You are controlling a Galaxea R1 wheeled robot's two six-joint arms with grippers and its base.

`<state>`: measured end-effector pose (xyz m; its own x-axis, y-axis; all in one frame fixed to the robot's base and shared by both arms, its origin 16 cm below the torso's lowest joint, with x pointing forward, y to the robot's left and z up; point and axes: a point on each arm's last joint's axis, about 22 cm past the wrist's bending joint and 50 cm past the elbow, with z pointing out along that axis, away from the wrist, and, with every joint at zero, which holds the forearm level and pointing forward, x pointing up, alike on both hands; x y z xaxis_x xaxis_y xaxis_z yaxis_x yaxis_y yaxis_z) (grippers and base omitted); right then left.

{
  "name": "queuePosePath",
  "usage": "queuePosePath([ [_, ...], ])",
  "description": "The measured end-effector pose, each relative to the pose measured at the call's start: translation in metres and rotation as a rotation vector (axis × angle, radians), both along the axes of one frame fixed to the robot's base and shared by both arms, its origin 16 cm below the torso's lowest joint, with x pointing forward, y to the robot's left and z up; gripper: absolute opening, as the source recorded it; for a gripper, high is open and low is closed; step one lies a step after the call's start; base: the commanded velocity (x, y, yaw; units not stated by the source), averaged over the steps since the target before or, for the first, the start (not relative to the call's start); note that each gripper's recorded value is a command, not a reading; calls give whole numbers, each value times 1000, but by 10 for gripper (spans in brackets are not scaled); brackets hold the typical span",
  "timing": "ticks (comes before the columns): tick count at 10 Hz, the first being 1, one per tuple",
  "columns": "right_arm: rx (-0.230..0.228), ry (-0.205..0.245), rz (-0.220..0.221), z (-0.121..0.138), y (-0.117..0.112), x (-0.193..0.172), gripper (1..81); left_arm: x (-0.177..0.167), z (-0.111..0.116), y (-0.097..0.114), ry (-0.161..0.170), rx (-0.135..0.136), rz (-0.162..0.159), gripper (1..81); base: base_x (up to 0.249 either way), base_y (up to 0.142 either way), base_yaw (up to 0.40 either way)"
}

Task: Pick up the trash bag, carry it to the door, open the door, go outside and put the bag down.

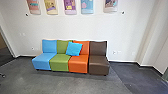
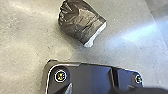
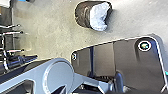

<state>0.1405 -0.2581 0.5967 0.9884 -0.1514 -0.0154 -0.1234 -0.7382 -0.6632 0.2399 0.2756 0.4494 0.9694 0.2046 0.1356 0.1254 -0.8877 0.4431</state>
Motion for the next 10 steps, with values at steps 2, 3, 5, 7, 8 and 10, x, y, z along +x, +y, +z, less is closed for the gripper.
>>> queuePosePath([
  [2, 1, -5, -1, 2, -6, 14, 811, 9, -9, -3, 22, -4, -4, 811, 0, 0, 0],
  [3, 10, 8, 1, -2, -3, 19, 811, 9, -17, -5, 46, -7, -5, 811, 0, 0, 0],
  [5, 17, 17, 1, -16, 0, 40, 811, 8, -36, -6, 85, -10, 0, 811, 0, 0, 0],
  [7, 17, 44, 2, -28, -3, 51, 811, 12, -56, -7, 114, -8, 0, 811, 0, 0, 0],
  [8, 19, 56, 2, -33, -5, 57, 811, 18, -65, -11, 123, -14, 0, 811, 0, 0, 0],
  [10, 25, 76, 0, -44, -6, 72, 811, 18, -86, -19, 154, -24, 0, 811, 0, 0, 0],
])
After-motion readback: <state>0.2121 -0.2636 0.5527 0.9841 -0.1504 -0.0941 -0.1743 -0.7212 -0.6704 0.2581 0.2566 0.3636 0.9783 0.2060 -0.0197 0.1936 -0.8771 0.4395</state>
